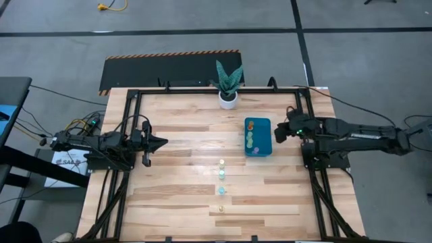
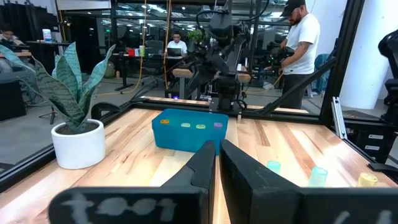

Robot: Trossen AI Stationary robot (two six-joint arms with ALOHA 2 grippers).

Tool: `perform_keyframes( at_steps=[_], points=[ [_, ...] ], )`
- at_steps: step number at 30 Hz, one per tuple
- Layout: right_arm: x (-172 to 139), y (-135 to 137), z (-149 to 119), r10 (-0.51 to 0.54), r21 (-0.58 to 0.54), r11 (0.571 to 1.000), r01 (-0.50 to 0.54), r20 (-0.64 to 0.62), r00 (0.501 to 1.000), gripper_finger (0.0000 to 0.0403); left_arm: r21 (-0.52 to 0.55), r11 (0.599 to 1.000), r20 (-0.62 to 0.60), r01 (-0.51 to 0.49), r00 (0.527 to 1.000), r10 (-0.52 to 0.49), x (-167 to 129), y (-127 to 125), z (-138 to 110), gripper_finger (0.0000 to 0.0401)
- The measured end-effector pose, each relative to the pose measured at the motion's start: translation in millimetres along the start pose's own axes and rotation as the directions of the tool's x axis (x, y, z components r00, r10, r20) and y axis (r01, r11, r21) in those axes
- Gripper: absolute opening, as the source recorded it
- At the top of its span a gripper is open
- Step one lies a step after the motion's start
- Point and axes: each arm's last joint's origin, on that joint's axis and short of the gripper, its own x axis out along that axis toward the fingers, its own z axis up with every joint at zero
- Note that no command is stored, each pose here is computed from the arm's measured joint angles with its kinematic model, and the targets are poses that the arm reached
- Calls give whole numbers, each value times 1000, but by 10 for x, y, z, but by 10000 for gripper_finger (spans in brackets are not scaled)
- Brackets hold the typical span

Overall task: Pick and place pill bottles into a basket
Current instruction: Move the blue bin to the center of the table

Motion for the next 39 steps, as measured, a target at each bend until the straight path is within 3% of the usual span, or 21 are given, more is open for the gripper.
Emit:
perform_keyframes(
  at_steps=[8,20,39],
  points=[
    [187,47,-67,-107,25,993,111,-121,987,4,0,1000,0,-1,1000,1,0,0,0,9],
    [436,131,-162,-170,31,982,186,-282,944,2,1,1000,0,0,1000,0,0,0,0,9],
    [840,335,-229,-118,5,992,128,-349,930,1,1,1000,-1,0,1000,0,0,0,-1,9]
  ],
)
